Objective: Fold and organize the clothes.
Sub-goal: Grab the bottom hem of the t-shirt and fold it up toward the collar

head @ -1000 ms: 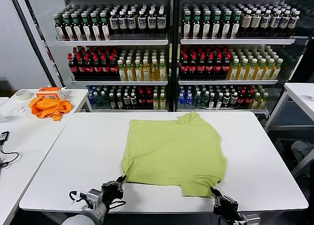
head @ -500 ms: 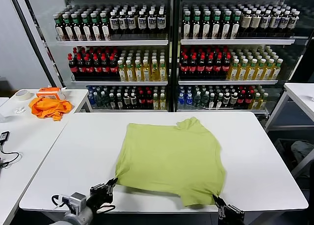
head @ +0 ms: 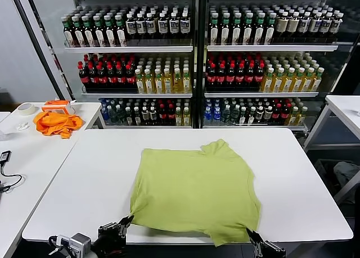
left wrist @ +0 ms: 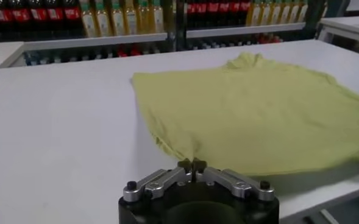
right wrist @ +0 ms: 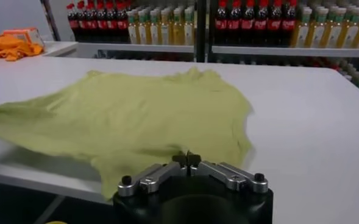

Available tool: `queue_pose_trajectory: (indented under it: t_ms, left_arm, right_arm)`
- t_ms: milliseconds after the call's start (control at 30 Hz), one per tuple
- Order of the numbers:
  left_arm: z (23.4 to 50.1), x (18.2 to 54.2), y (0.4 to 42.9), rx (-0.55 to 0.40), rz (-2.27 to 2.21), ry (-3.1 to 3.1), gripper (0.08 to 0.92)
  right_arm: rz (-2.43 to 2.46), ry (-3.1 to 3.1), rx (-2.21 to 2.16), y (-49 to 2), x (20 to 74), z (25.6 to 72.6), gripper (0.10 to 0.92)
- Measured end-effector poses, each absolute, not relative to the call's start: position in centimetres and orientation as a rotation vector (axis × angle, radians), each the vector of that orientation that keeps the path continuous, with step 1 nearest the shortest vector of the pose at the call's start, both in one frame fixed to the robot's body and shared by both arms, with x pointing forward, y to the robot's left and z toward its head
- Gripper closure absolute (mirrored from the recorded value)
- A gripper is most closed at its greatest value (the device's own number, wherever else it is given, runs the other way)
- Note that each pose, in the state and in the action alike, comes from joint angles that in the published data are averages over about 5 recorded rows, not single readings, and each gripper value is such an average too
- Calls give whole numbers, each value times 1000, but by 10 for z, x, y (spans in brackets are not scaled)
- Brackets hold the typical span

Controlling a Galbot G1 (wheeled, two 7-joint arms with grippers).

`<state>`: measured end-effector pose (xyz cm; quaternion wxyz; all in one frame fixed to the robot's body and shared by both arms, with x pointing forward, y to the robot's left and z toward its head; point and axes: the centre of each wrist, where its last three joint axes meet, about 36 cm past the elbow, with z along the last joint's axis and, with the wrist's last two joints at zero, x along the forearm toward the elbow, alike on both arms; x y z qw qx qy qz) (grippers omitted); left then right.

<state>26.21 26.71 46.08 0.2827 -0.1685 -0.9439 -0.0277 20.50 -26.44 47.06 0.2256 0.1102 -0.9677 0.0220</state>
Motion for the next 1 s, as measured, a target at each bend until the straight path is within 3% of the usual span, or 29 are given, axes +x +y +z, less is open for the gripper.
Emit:
queue_pose_trajectory:
  t_ms: [433,1000]
  left_arm:
    - [435,319,276,-465,32,-2580,916]
    - [411,401,267,-532,75,-2599,916]
  right_arm:
    - [74,-2715,234,-277,262,452,916]
    - [46,-2717,146,-285,294,423,916]
